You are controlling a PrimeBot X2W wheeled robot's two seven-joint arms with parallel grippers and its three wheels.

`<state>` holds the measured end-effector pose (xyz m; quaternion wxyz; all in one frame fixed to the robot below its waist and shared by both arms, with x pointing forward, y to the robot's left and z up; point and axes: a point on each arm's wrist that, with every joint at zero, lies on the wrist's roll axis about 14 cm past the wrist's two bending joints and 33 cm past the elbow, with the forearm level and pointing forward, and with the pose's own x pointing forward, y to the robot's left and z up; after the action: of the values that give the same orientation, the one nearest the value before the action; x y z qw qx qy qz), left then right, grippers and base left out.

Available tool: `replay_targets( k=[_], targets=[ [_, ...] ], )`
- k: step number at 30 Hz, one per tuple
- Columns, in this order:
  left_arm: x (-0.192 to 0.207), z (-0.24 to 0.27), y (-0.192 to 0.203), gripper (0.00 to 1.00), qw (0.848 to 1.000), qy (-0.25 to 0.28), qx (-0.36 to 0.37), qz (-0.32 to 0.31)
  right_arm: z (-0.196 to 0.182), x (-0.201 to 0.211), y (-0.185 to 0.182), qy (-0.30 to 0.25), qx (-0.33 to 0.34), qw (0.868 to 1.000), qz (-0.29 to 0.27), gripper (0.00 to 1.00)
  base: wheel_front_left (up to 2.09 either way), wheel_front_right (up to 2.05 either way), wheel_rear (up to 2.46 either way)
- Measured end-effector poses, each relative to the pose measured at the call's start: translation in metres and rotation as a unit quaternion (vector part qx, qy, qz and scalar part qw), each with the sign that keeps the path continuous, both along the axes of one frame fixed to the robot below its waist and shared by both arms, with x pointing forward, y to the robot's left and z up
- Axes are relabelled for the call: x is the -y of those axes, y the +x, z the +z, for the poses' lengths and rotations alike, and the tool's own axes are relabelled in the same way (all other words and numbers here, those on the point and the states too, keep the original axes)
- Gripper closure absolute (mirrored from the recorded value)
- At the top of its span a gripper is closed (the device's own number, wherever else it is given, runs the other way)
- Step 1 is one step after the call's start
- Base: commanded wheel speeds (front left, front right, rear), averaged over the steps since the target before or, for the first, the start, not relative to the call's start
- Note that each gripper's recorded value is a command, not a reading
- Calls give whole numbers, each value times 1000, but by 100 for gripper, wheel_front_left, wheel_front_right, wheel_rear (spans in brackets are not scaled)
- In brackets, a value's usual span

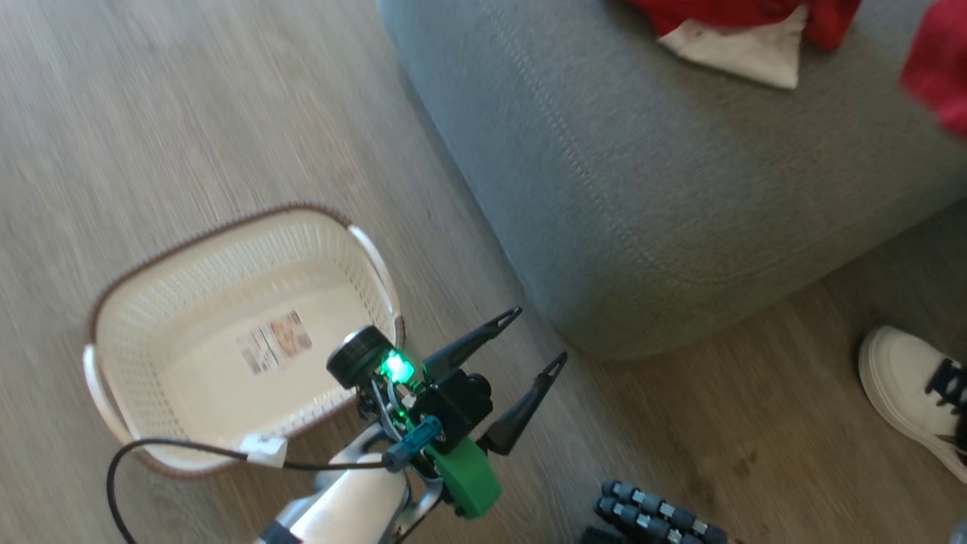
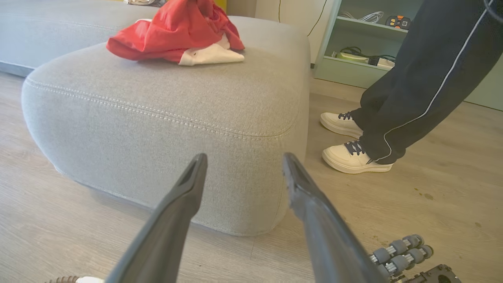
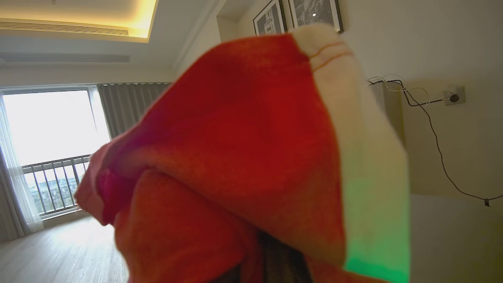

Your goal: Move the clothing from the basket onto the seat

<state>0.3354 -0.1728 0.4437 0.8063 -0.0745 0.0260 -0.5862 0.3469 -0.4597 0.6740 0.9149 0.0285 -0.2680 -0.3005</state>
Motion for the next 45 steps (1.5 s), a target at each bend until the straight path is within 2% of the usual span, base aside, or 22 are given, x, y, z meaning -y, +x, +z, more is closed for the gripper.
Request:
replay_targets(
  k=[2, 11, 18, 22, 29, 33, 36, 40, 44, 45],
  targets=[
    [0, -6, 2, 0, 1000, 1, -5, -3, 1, 2, 12, -1, -1, 1000, 4, 100, 0, 0, 0],
    [-10, -47, 25, 0, 999, 6, -39, 2, 1, 16, 120, -22, -44, 998, 30, 100, 0, 0, 0],
    [-32, -73, 32, 0, 997, 25, -67, 30, -60, 26, 185, 8, -140, 990, 32, 100, 0, 0, 0],
    [-42, -82, 44, 0, 996, 30, -72, 52, -114, 22, 214, 47, -226, 972, 42, 100, 0, 0, 0],
    [-53, -93, 57, 0, 993, 37, -79, 73, -180, 36, 214, 102, -322, 941, 9, 100, 0, 0, 0],
    [-53, -95, 58, 0, 993, 36, -83, 77, -210, 35, 207, 127, -374, 919, 5, 100, 0, 0, 0],
    [-55, -96, 61, 0, 992, 36, -84, 84, -228, 31, 203, 128, -423, 897, 9, 100, 0, 0, 0],
    [-57, -99, 66, 0, 991, 38, -86, 93, -238, 31, 199, 143, -439, 887, 8, 100, 0, 0, 0],
    [-57, -97, 66, 0, 991, 36, -85, 93, -238, 32, 197, 146, -441, 886, 7, 100, 0, 0, 0],
    [-56, -96, 66, 0, 991, 35, -83, 93, -236, 32, 196, 145, -438, 887, 6, 75, 0, 0, 0]
  ],
)
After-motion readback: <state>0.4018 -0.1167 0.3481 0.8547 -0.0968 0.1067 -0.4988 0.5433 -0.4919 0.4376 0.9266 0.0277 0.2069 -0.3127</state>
